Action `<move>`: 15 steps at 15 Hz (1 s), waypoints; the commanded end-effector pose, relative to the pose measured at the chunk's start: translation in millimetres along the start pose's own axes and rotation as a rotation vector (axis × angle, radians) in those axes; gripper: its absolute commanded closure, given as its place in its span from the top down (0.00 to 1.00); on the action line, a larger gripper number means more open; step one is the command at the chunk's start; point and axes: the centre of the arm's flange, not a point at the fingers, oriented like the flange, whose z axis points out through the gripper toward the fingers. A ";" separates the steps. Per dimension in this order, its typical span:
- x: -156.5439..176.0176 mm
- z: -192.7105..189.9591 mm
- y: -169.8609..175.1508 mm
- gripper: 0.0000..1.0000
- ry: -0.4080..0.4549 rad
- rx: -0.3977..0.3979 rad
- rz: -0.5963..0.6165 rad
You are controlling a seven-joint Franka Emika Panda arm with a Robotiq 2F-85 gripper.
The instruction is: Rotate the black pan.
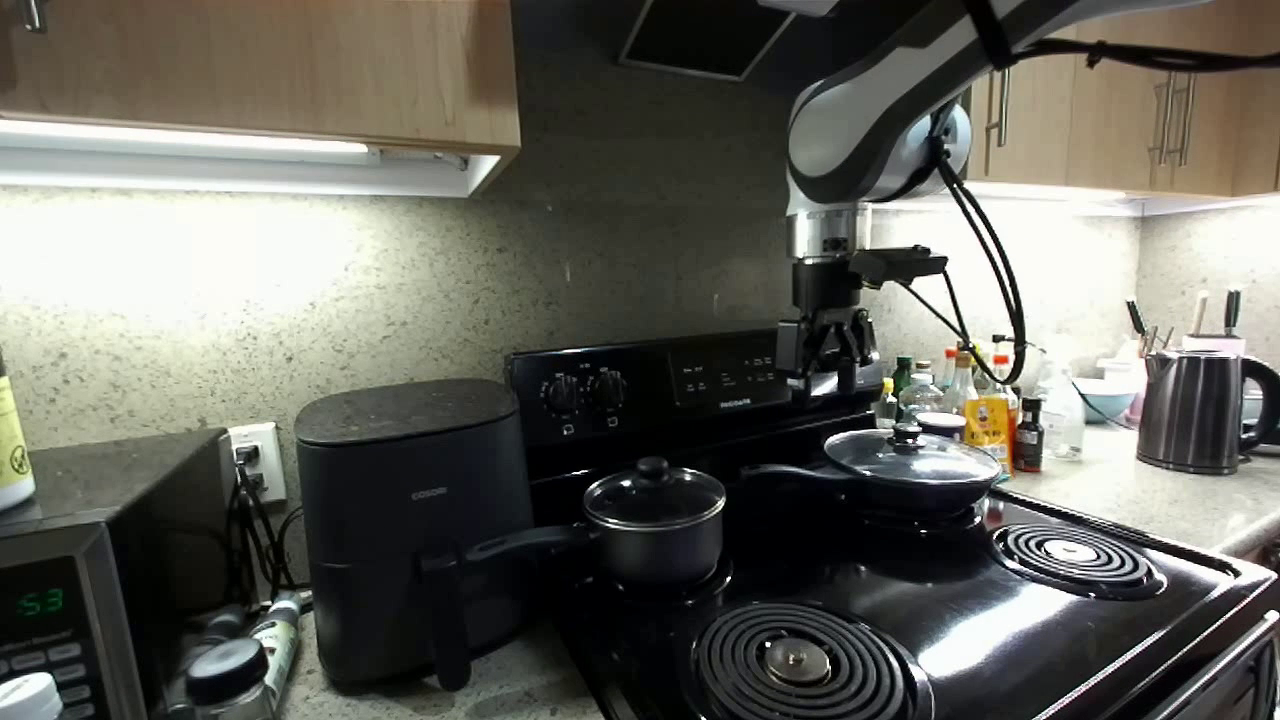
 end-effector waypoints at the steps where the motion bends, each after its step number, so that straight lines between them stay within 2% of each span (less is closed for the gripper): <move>1: 33.0 15.3 9.5 1.00 -0.052 -0.018 -0.100; 3: 42.1 27.3 11.8 1.00 -0.069 -0.020 -0.129; 5: 41.1 32.0 14.4 1.00 -0.074 -0.058 -0.118; 6: 35.9 33.4 7.3 1.00 -0.055 -0.025 -0.093; 11: 39.8 36.2 10.7 1.00 -0.060 -0.042 -0.097; 13: 52.0 45.8 13.2 1.00 -0.046 0.016 -0.254; 15: 66.9 56.2 15.6 1.00 -0.050 0.038 -0.353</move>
